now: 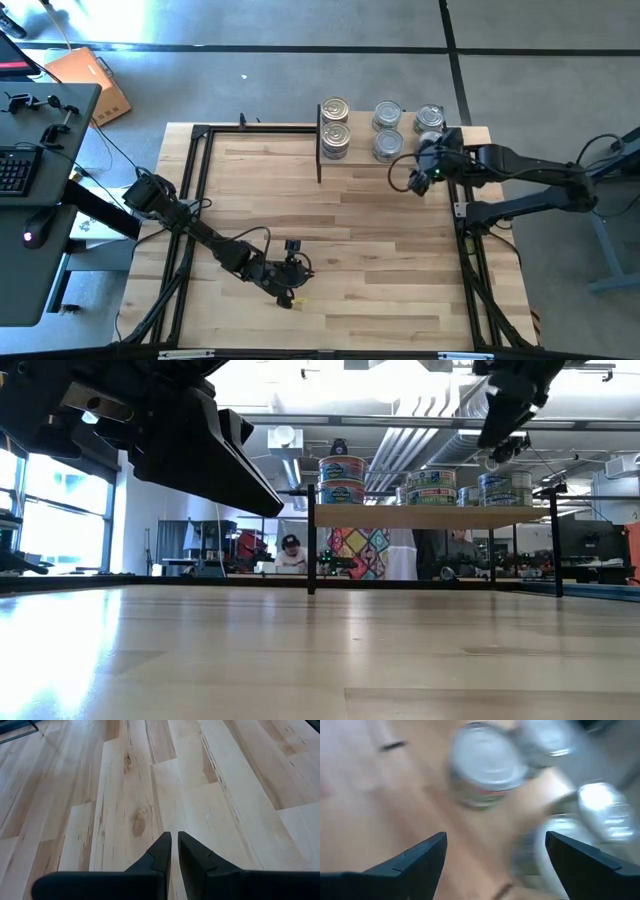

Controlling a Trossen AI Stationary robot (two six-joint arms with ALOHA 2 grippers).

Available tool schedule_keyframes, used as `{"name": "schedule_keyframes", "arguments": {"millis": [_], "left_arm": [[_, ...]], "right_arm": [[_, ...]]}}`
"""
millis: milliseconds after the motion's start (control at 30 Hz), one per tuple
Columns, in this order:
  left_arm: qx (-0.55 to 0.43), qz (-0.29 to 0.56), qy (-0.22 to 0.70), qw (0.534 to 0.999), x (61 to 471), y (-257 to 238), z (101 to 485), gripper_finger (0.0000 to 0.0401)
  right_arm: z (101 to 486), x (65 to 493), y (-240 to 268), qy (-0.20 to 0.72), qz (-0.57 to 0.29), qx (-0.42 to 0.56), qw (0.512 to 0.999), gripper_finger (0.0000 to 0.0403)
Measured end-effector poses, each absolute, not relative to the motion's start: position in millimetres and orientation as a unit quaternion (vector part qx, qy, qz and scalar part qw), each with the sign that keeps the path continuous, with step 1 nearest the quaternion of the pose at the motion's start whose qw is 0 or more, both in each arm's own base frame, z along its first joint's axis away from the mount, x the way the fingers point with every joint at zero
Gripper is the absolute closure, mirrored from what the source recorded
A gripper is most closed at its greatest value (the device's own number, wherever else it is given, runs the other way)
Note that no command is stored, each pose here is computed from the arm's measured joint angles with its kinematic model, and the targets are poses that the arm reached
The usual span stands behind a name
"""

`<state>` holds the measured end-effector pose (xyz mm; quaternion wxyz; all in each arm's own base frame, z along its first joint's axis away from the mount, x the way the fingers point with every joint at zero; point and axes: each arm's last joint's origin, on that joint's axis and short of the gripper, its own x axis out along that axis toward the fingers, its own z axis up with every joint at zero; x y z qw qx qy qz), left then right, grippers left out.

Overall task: Stack canned seafood by type on shelf
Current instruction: Return to Home Position

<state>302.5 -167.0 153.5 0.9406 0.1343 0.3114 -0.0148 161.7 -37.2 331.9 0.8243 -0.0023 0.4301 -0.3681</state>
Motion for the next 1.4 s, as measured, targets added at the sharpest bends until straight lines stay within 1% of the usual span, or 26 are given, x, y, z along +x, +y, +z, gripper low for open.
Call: {"name": "schedule_keyframes", "arguments": {"millis": [133,300,400,533,633,700,800,867,1033,1133,1233,1400], "left_arm": [[0.134,-0.015,0.311,0.941,303,-167,154,0.0378],[0.122,-0.016,0.289,0.949,305,-168,156,0.0378],[0.117,-0.020,0.264,0.957,304,-168,155,0.0378],[0.109,-0.025,0.231,0.966,301,-166,151,0.0378],[0.093,-0.027,0.204,0.974,298,-163,150,0.0378],[0.076,-0.040,0.183,0.979,298,-161,150,0.0378],[0.052,-0.072,0.156,0.984,299,-158,161,0.0378],[0.043,-0.081,0.144,0.985,296,-153,178,0.0378],[0.054,-0.038,0.164,0.984,274,-128,217,0.0378],[0.039,-0.019,0.140,0.989,250,-111,235,0.0378],[0.014,-0.016,0.115,0.993,223,-95,241,0.0378],[-0.035,-0.003,0.076,0.997,184,-71,239,0.0378]], "right_arm": [[318,172,-28,0.438,-0.257,0.074,0.858,0.0071],[271,191,-7,0.412,-0.149,0.116,0.892,0.0071],[234,199,12,0.362,-0.097,0.134,0.918,0.0071],[188,198,41,0.271,-0.026,0.163,0.948,0.0071],[169,193,60,0.210,-0.007,0.167,0.963,0.0073],[162,189,70,0.193,-0.008,0.154,0.969,0.0075],[162,187,79,0.192,0.010,0.115,0.975,0.0078],[169,186,79,0.186,0.015,0.105,0.977,0.0079],[194,173,70,0.149,0.037,0.085,0.984,0.0080],[208,157,60,0.129,0.036,0.079,0.988,0.0080],[220,138,51,0.108,0.035,0.087,0.990,0.0080],[230,109,38,0.080,0.047,0.104,0.990,0.0080]]}}
